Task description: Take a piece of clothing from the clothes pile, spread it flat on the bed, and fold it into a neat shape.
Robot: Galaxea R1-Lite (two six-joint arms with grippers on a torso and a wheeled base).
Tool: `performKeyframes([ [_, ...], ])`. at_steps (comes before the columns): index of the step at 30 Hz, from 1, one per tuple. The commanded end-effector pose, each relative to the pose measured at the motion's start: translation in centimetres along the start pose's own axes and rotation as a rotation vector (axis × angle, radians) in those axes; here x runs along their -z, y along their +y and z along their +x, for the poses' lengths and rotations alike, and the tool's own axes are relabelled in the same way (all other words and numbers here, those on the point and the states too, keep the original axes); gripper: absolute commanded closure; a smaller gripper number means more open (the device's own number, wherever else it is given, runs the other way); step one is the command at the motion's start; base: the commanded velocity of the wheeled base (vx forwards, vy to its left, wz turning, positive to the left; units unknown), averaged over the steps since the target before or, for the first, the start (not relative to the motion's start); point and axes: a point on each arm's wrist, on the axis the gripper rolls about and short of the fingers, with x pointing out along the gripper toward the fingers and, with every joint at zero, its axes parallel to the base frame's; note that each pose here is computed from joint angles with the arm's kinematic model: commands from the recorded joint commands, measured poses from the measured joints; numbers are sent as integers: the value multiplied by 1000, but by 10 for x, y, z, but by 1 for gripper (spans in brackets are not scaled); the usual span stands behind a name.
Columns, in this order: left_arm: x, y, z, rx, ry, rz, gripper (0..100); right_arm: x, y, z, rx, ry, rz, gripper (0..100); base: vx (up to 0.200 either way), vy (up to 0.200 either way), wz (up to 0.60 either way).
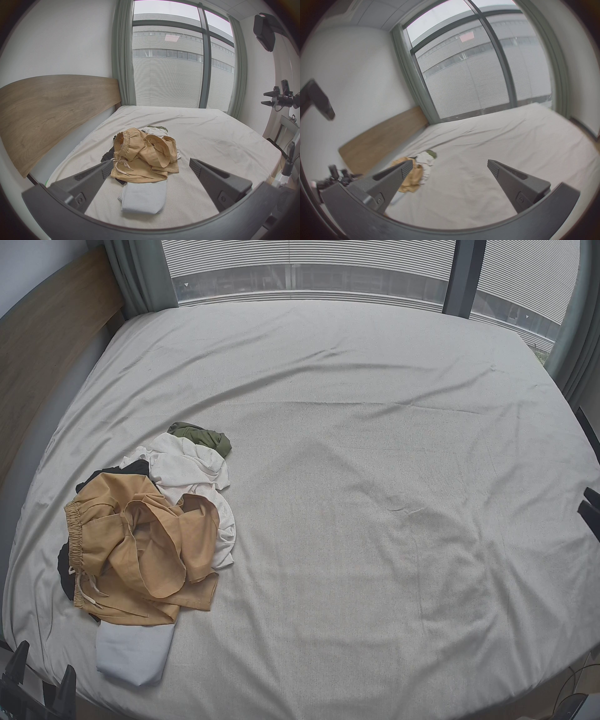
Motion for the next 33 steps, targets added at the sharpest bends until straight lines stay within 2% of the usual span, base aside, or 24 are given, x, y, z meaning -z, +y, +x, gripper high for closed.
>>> performKeyframes([
  [1, 5, 0, 0, -1, 0, 0, 0, 6, 3, 44, -58, 109, 72, 0, 0, 0, 0],
  [4, 5, 0, 0, -1, 0, -1, 0, 13, 7, 68, -113, 184, 115, 0, 0, 0, 0],
  [5, 5, 0, 0, -1, 0, -1, 0, 13, 7, 68, -113, 184, 115, 0, 0, 0, 0],
  [6, 5, 0, 0, -1, 0, -1, 0, 19, 11, 81, -145, 231, 125, 0, 0, 0, 0],
  [10, 5, 0, 0, -1, 0, -3, 0, 32, 15, 103, -162, 301, 130, 0, 0, 0, 0],
  [17, 5, 0, 0, -1, 2, -3, 0, 46, 21, 134, -182, 314, 124, 0, 0, 0, 0],
  [30, 5, 0, 0, -1, 0, -4, 0, 87, 41, 183, -235, 445, 122, 0, 0, 0, 0],
  [33, 5, 0, 0, -1, 0, -4, 0, 93, 42, 195, -241, 435, 121, 0, 0, 0, 0],
])
